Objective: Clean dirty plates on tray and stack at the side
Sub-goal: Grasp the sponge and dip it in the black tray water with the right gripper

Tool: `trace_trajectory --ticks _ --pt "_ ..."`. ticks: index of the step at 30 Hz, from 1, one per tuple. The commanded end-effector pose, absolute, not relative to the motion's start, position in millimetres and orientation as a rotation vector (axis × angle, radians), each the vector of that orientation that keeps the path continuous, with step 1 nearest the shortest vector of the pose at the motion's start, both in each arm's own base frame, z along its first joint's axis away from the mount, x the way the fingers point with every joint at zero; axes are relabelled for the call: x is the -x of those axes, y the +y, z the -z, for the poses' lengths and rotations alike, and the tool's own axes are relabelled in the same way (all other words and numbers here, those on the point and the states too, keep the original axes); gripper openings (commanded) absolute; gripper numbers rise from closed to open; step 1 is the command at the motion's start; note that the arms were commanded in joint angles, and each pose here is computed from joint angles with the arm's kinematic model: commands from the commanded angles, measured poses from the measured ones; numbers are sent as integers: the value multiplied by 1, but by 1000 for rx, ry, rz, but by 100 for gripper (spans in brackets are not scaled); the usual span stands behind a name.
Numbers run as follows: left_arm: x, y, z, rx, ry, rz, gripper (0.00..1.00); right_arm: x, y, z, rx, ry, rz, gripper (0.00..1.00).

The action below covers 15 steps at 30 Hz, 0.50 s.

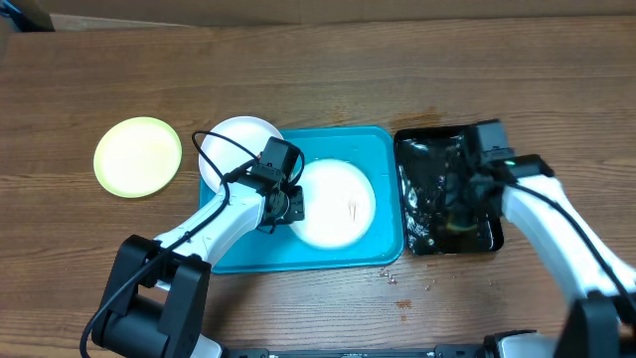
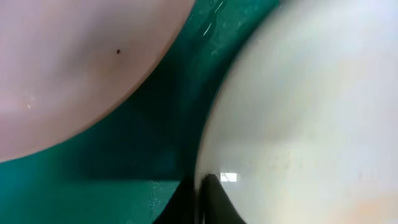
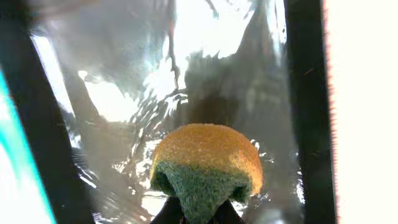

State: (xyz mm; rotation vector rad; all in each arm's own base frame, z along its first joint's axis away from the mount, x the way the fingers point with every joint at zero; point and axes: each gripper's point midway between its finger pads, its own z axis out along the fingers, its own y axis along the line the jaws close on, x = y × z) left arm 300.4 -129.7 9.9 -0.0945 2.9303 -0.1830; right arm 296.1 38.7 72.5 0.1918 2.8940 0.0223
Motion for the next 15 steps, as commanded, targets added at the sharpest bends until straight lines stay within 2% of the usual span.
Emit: trace_trajectory --ticks 1,3,6,7,15 --pt "-297 -126 -6 76 2944 152 4 -304 39 -95 -191 2825 -40 4" --pt "-296 -126 -5 75 2945 152 4 -303 39 -94 -191 2829 -40 4" --pt "-295 -126 -5 75 2950 148 40 -302 43 -93 -186 2840 -72 4" --pt "-296 -126 -5 76 2949 148 45 -302 46 -93 -184 2841 -92 4" --pt "-307 -130 -8 76 2901 176 49 -298 49 -89 -180 2854 -120 4"
